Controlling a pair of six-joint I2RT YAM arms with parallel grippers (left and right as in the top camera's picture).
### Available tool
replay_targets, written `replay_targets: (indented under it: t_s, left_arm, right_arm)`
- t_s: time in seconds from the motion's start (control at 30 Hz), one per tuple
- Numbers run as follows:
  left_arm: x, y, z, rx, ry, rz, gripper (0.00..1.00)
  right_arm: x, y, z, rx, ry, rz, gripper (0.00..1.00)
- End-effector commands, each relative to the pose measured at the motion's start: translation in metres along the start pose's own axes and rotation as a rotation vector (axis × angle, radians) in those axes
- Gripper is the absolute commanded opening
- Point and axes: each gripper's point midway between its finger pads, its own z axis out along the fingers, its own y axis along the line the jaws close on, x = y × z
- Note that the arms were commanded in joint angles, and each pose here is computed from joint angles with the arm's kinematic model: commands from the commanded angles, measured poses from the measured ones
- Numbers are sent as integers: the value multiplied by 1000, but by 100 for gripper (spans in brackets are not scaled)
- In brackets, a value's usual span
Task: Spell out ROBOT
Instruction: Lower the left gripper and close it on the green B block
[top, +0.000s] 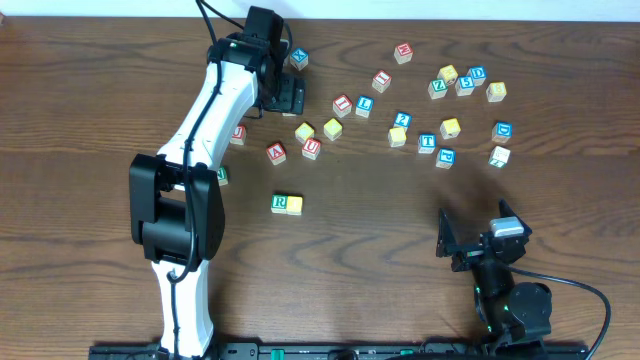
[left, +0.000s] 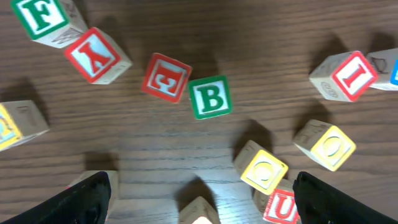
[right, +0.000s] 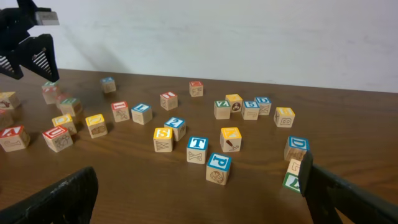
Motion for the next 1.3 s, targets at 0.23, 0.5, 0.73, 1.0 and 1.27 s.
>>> replay_targets:
  t_s: [0.23, 0.5, 0.73, 1.0, 1.27]
  left_arm:
    - [-7, -6, 13, -103, -29, -46, 92]
    - [5, -8, 40, -154, 14, -51, 92]
    - [2, -9, 45, -146, 1, -72, 92]
    - [2, -34, 70, 6, 17, -132, 88]
    - [5, -21, 82, -8, 34, -154, 88]
  right_arm:
    - [1, -4, 0, 17, 3, 11, 99]
    - [1, -4, 0, 17, 3, 11, 99]
    - [1, -4, 0, 17, 3, 11, 99]
    - [1, -4, 0, 17, 3, 11, 99]
    - [1, -4, 0, 17, 3, 11, 99]
